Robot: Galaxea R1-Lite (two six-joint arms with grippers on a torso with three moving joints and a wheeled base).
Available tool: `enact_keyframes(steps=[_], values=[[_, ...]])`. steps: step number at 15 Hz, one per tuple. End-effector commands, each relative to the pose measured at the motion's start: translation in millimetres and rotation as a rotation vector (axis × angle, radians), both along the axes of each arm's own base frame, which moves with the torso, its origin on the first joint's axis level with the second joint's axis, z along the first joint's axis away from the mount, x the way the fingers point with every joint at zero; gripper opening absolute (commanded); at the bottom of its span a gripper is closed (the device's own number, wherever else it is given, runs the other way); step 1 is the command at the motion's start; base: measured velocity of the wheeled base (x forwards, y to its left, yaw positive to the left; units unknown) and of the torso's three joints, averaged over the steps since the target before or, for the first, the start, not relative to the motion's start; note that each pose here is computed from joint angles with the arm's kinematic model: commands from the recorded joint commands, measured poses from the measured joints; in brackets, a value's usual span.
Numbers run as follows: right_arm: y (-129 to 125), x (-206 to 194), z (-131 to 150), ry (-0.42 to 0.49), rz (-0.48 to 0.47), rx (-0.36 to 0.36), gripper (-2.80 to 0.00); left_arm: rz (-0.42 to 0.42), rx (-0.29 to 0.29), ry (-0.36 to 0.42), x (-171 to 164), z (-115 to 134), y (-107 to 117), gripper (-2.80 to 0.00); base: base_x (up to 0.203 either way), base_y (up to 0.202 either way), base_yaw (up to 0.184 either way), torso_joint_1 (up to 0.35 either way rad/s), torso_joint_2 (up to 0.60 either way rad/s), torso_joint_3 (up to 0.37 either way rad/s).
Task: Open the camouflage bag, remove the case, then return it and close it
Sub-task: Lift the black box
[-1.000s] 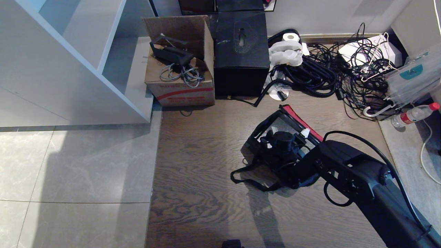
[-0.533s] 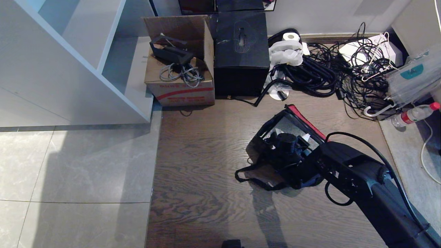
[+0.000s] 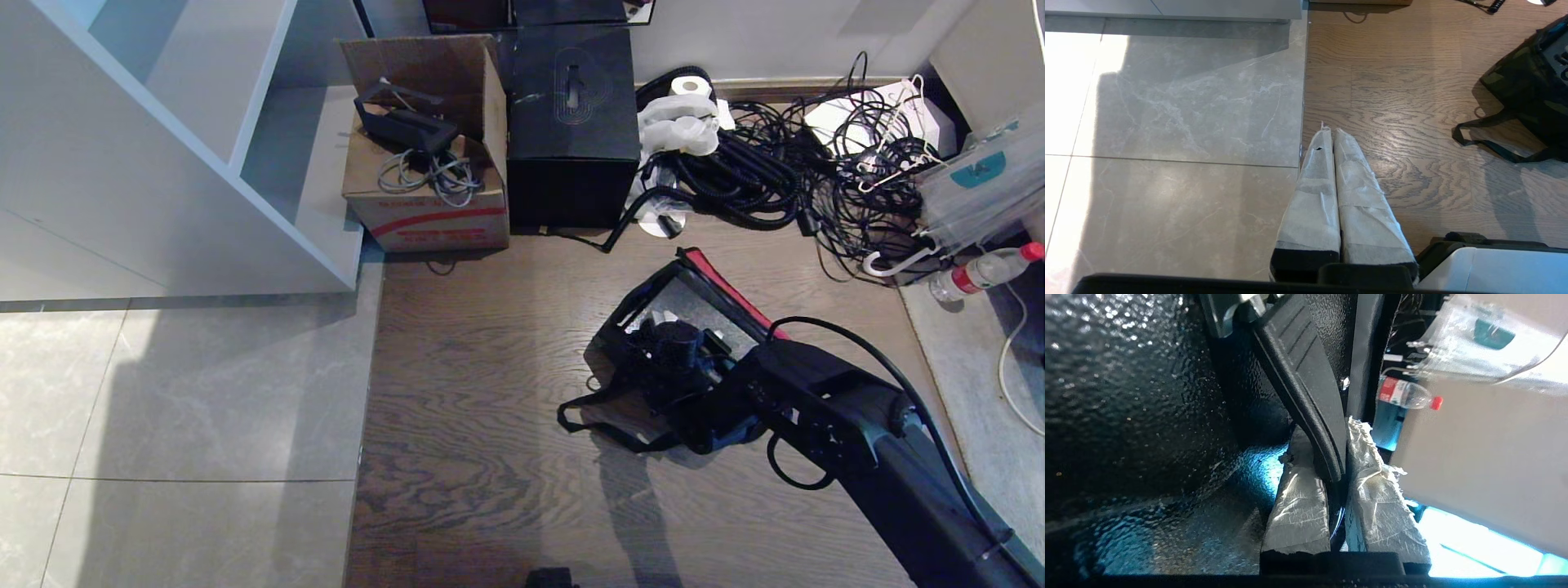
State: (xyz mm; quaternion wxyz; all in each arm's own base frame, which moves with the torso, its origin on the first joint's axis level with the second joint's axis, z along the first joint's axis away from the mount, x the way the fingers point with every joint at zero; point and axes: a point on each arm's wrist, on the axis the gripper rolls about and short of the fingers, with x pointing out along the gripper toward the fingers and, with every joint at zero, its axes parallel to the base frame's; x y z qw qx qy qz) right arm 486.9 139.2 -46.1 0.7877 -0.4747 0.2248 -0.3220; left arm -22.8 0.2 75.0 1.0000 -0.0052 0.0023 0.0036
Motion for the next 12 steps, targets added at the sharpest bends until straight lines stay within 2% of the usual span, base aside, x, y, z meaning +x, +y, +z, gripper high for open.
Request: enact_keyframes(steps=[1, 3, 6, 12], values=[[2.4, -4.8, 12.6, -0.03, -0.002, 0.017, -2.8, 0.0, 0.0, 0.0, 0.0, 0.0, 0.0, -2.8, 0.0, 0.0, 0.0, 0.0, 0.0, 0.0], [3.7, -9.1, 37.2, -0.067, -0.001, 0.032, -2.8, 0.0, 0.0, 0.0, 0.0, 0.0, 0.0, -2.8, 0.0, 0.0, 0.0, 0.0, 0.0, 0.0], [4.5, -19.9, 91.9, -0.146, -0.007, 0.058, -2.8, 0.0, 0.0, 0.0, 0.0, 0.0, 0.0, -2.8, 0.0, 0.0, 0.0, 0.0, 0.0, 0.0], [7.8, -54.5, 154.4, -0.198, 0.009, 0.077, -2.8, 0.0, 0.0, 0.0, 0.0, 0.0, 0.0, -2.8, 0.0, 0.0, 0.0, 0.0, 0.0, 0.0]])
